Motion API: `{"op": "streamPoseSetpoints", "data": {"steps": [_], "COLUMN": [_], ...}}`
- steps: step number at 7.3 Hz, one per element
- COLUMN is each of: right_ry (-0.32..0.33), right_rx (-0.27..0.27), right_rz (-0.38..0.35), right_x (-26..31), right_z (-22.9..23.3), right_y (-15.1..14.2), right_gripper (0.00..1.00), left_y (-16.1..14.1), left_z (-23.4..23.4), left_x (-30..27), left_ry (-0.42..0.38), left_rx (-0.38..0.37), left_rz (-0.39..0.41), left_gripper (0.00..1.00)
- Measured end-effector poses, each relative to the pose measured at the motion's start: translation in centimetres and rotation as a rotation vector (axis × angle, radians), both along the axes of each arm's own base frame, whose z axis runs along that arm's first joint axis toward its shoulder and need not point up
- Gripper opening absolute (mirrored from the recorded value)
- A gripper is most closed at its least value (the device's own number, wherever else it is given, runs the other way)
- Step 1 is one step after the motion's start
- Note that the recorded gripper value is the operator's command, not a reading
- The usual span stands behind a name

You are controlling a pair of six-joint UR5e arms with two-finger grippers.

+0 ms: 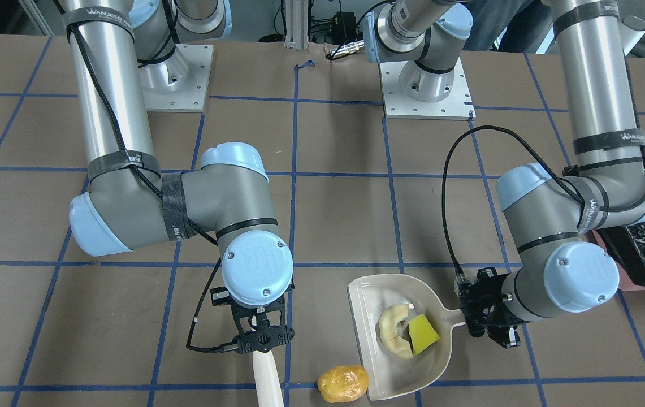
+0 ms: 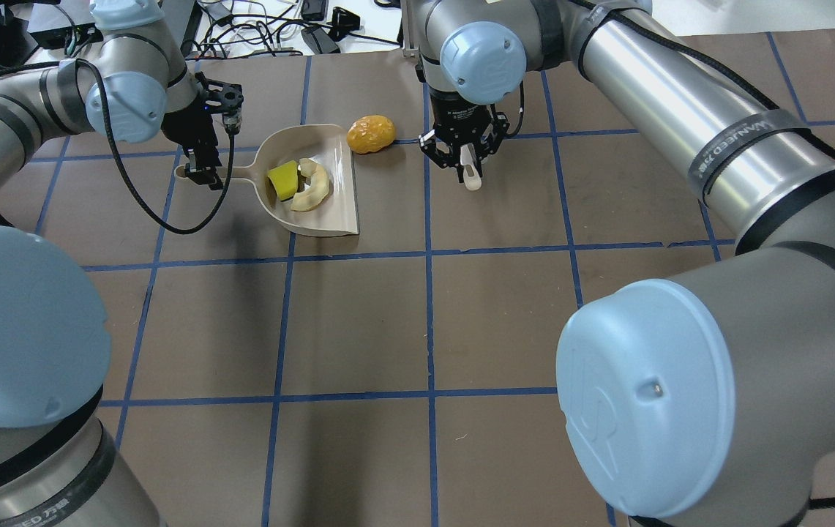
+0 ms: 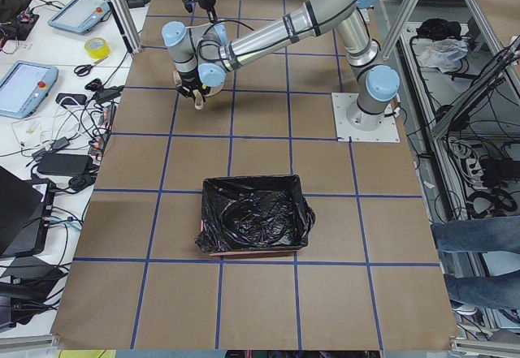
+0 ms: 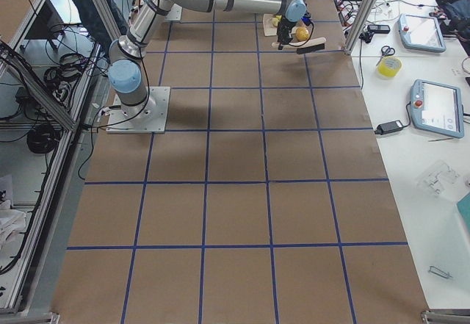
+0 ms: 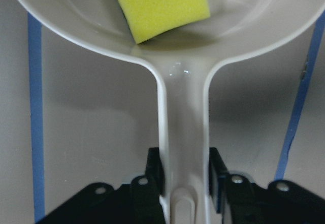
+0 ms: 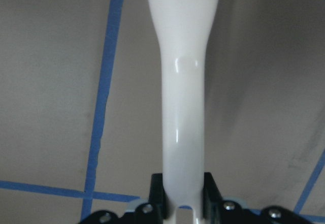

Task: Sweep and dump trash into bin
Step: 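Raise the brush and move it behind the yellow potato, then sweep the yellow potato into the dustpan with the brush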

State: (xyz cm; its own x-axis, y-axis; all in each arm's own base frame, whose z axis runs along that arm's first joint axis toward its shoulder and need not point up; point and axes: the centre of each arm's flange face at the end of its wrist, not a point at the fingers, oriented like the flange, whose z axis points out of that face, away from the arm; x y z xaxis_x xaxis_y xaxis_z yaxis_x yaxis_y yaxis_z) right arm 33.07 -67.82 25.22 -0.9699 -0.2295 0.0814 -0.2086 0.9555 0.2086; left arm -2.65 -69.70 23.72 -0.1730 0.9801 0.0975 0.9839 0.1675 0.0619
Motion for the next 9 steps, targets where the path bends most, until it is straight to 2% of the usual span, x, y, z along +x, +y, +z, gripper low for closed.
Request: {"op": "streamPoseSetpoints", "data": {"steps": [2, 4, 6, 9], "right_ry": [-0.022, -0.017, -0.048, -0.099], "right_rx": [0.011, 0.026, 0.046, 0.052], "right_rz": [-0.016, -0.042, -0.119, -0.187], "right_x": [3.5, 8.1, 11.7, 17.7], "right_z": [-1.1, -2.5, -2.7, -2.2], "right_y": [1.3, 3.9, 6.2, 10.0], "right_gripper": [0.11, 0.11, 0.11, 0.10], "left_y": [0.0, 0.0, 0.1, 0.1], "left_z": [-0.2, -0.2, -0.2, -0.3], "left_x": [-0.6, -0.8, -0.9, -0.9], "left_ry": [-0.029, -0.040, -0.041, -0.041], "left_rx": [0.005, 0.007, 0.007, 0.007], "left_rz": [0.007, 0.006, 0.006, 0.007], "left_gripper": [0.18, 0.18, 0.18, 0.18]}}
